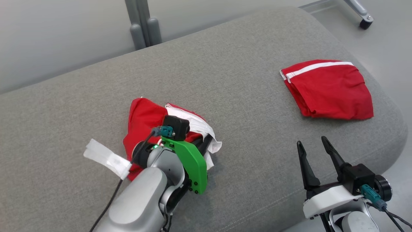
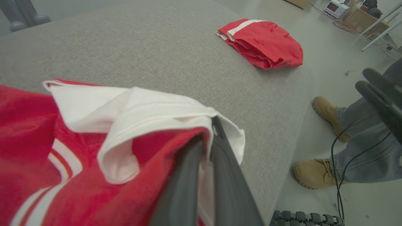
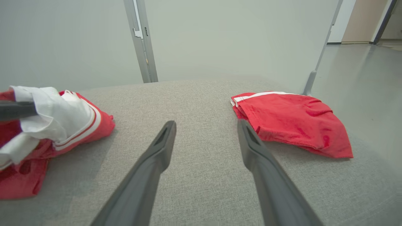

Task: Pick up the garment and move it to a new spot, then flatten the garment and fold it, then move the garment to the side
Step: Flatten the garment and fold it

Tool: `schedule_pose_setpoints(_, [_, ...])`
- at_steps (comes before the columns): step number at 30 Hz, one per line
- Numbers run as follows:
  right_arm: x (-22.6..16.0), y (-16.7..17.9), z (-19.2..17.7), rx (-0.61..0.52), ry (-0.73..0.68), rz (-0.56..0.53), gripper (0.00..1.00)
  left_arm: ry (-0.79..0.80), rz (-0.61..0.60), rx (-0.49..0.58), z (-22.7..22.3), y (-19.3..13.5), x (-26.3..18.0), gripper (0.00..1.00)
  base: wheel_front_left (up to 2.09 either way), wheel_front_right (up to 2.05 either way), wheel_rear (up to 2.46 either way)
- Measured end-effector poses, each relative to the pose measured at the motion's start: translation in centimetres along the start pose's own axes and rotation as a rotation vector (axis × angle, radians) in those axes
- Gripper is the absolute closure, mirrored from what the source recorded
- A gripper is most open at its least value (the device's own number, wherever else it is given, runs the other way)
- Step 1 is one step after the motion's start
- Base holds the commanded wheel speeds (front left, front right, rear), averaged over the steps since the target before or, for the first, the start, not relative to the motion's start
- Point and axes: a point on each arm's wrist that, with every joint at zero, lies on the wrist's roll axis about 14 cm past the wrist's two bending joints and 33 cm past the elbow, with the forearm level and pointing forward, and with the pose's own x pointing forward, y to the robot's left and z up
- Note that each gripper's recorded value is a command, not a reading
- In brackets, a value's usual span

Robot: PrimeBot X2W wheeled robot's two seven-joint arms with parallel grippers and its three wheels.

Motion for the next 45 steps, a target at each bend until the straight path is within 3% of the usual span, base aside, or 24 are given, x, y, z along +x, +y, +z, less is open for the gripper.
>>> schedule_pose_setpoints(2, [-0.4, -0.7, -0.1, -0.002, 0.007, -0.024, 0.0, 0.008, -0.023, 0.011, -1.2, -0.9, 0.9, 1.0, 0.0, 0.0, 0.0])
schedule_pose_setpoints(3, [-0.6, -1.1, -0.2, -0.004, 0.01, -0.036, 0.0, 0.001, -0.029, 0.01, -1.5, -1.1, 1.2, 0.71, 0.0, 0.0, 0.0])
schedule_pose_setpoints(4, [-0.7, -1.4, -0.2, -0.006, 0.012, -0.046, 0.0, 0.003, -0.033, 0.006, -1.9, -1.3, 1.5, 0.51, 0.0, 0.0, 0.0])
schedule_pose_setpoints(5, [-0.9, -1.7, -0.3, -0.007, 0.015, -0.056, 0.0, 0.019, -0.043, 0.021, -2.6, -1.6, 1.7, 0.51, 0.0, 0.0, 0.0])
schedule_pose_setpoints(6, [-1.0, -1.9, -0.4, -0.009, 0.02, -0.063, 0.0, 0.029, -0.047, 0.025, -3.2, -1.7, 1.9, 0.0, 0.0, 0.0, 0.0])
schedule_pose_setpoints(16, [-0.7, -2.0, -1.0, -0.007, 0.035, -0.065, 0.0, 0.077, -0.081, -0.049, -7.2, -3.2, -0.6, 0.0, 0.0, 0.0, 0.0])
schedule_pose_setpoints(20, [0.3, -1.0, -0.9, -0.003, 0.028, -0.03, 0.0, 0.09, 0.042, -0.095, -9.2, 0.1, -4.1, 0.0, 0.0, 0.0, 0.0])
schedule_pose_setpoints(28, [1.4, 0.5, -1.2, -0.004, 0.034, 0.018, 0.0, 0.012, 0.291, -0.156, -8.9, 6.0, -8.1, 0.0, 0.0, 0.0, 0.0])
schedule_pose_setpoints(37, [1.7, 1.2, -1.2, -0.006, 0.033, 0.041, 0.0, 0.019, 0.225, -0.284, -9.7, 3.7, -6.9, 0.0, 0.0, 0.0, 0.0])
schedule_pose_setpoints(43, [1.3, 1.0, -1.3, -0.009, 0.038, 0.035, 0.0, -0.007, 0.256, -0.347, -9.8, 4.8, -5.9, 0.0, 0.0, 0.0, 0.0])
schedule_pose_setpoints(44, [1.2, 0.9, -1.3, -0.009, 0.038, 0.031, 0.0, -0.008, 0.235, -0.359, -9.7, 4.3, -5.6, 0.07, 0.0, 0.0, 0.0])
schedule_pose_setpoints(45, [1.1, 0.7, -1.3, -0.01, 0.038, 0.025, 0.0, -0.023, 0.205, -0.385, -9.4, 3.6, -5.2, 0.7, 0.0, 0.0, 0.0])
